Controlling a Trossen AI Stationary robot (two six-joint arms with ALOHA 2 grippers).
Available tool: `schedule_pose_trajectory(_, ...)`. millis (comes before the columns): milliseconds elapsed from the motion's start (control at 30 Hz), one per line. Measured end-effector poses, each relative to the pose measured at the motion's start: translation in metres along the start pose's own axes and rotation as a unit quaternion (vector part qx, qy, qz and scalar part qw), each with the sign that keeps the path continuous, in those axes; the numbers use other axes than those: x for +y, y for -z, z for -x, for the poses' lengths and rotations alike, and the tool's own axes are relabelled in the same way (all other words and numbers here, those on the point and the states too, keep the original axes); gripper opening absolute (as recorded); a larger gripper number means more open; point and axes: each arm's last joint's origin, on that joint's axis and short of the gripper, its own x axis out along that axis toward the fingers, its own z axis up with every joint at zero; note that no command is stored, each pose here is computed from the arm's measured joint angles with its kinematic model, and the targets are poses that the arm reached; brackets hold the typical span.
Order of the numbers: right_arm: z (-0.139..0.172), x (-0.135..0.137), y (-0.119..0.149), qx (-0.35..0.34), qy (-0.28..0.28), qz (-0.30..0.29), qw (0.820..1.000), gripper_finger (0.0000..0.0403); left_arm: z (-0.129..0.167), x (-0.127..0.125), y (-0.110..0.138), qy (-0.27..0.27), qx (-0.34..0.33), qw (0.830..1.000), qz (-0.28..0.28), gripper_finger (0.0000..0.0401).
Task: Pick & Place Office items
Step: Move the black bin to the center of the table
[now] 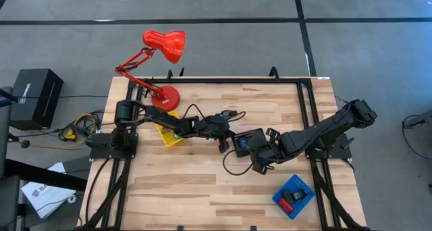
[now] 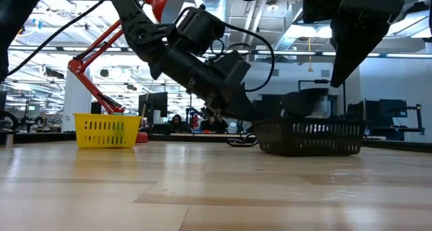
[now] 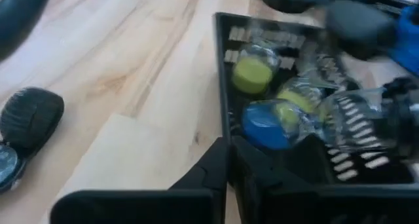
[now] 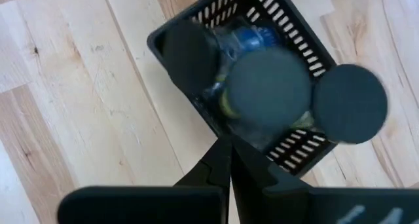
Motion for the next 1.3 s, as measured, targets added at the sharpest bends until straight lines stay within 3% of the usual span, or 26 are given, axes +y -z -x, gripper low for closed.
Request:
schedule_pose_trajectory(500, 0.001, 0.001, 0.003, 0.005, 0.004, 0.006, 1.0, 0.0, 0.011, -0.009, -0.001, 0.013, 0.04, 0.999, -0.008, 0.0002)
schedule_pose_trajectory(1067, 0.003, 0.002, 0.01, 0.019, 0.014, 0.0, 1.0, 0.0, 0.061, -0.029, -0.012, -0.006, 0.139, 0.99, -0.012, 0.0001)
schedule_pose_trajectory(1300, 0.004, -0.006, 0.018, 0.058, 0.057, -0.01, 0.997, 0.0, 0.066, -0.049, -0.01, 0.023, 0.133, 0.989, -0.056, 0.0001)
